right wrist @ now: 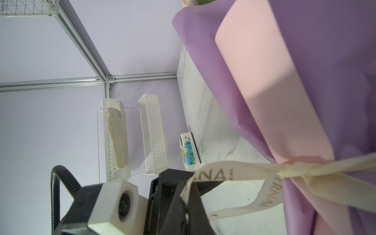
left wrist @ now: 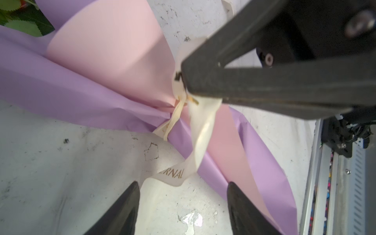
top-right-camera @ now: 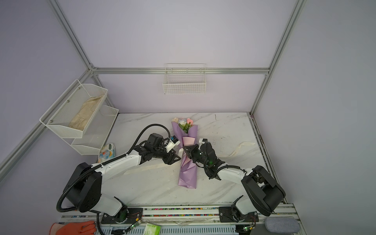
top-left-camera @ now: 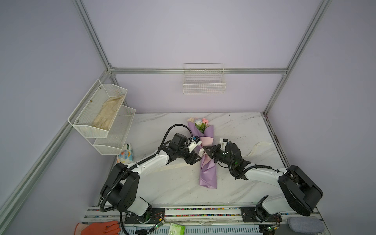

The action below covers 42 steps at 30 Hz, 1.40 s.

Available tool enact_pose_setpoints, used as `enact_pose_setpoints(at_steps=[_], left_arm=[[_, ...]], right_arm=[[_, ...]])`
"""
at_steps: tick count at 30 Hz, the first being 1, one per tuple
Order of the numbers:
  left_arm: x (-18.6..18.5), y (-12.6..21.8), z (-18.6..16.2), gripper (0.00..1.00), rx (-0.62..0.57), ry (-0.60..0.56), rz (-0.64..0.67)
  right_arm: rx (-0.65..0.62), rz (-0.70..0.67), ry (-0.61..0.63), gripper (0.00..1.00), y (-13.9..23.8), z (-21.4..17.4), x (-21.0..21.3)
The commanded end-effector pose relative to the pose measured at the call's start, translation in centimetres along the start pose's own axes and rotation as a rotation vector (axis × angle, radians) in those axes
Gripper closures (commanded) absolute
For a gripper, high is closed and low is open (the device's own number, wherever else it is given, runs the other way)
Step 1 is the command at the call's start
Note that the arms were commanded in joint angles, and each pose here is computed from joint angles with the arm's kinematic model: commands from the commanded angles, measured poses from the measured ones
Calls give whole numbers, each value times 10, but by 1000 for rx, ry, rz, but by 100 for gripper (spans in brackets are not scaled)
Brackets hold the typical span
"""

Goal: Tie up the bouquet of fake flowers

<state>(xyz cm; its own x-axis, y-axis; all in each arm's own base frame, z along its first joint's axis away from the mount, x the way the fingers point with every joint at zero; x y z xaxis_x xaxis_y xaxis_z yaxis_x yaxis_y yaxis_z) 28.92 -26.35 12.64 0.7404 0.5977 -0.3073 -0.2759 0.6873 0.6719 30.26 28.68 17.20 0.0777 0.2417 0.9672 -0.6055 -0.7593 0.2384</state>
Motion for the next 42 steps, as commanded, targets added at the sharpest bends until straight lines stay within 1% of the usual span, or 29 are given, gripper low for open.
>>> enact_pose_setpoints(at_steps=[1,3,7,10,12,15,19,22,25,26,27,28,30,31,32,34,36,37,39,42], left_arm=[[0,-1,-6,31,-51,-107,-11],[0,-5,0,30,-74,-132,-24],[4,-15,16,31,-105,-140,-23],[4,-26,15,36,-93,-141,-60],[3,-32,10,42,-66,-130,-89],[2,-35,5,58,-56,-114,-106],[0,-24,10,86,-91,-104,-89],[-3,-13,15,100,-134,-115,-65],[-6,-3,20,100,-148,-112,-55],[-7,0,21,100,-150,-112,-51],[-6,4,23,100,-156,-104,-35],[-4,7,25,100,-160,-93,-13],[-2,14,27,100,-161,-79,20],[0,17,27,100,-155,-75,39],[2,18,25,100,-137,-64,54],[-3,34,33,100,-155,-62,71],[-13,41,40,100,-162,-71,30],[-16,43,44,100,-167,-57,17],[-22,47,50,100,-169,-28,-9],[-33,51,56,100,-164,-11,-71]], right_arm=[[23,15,-9,91,-3,-4,10],[28,16,-14,91,-4,-4,10],[33,23,-14,91,-5,-4,12],[29,21,-17,91,-5,-4,11],[28,23,-17,91,-5,-4,12],[27,19,-20,91,-6,-3,10],[23,13,-22,90,-5,-3,8],[17,-7,-33,89,-4,-3,-1],[9,-27,-42,84,-1,-3,-7],[10,-35,-34,78,0,-2,-7],[7,-53,-19,64,3,1,-9],[6,-86,-3,55,6,4,-12],[-12,-157,40,45,16,12,-16],[-30,-213,76,42,25,17,-21],[-52,-261,101,41,34,24,-25],[-102,-384,148,38,59,42,-42],[-153,-479,166,37,85,65,-61],[-182,-539,169,36,100,78,-76],[-237,-657,140,35,131,104,-105],[-290,-794,162,35,157,131,-131]])
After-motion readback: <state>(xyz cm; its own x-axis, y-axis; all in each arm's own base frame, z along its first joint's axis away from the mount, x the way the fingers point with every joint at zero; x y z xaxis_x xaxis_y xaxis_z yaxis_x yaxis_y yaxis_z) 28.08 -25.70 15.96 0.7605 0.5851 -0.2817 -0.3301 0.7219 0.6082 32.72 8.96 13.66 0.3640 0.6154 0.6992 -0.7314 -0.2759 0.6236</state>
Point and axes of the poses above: each gripper's point midway between its finger pads, its own y axis back along the fingers, its own x axis along the line the jaws close on, z = x × y, the point moved 1 cm from there along y, back along the fingers, and after that the axes turned 7 degrees about y, right-handed, at the moved point
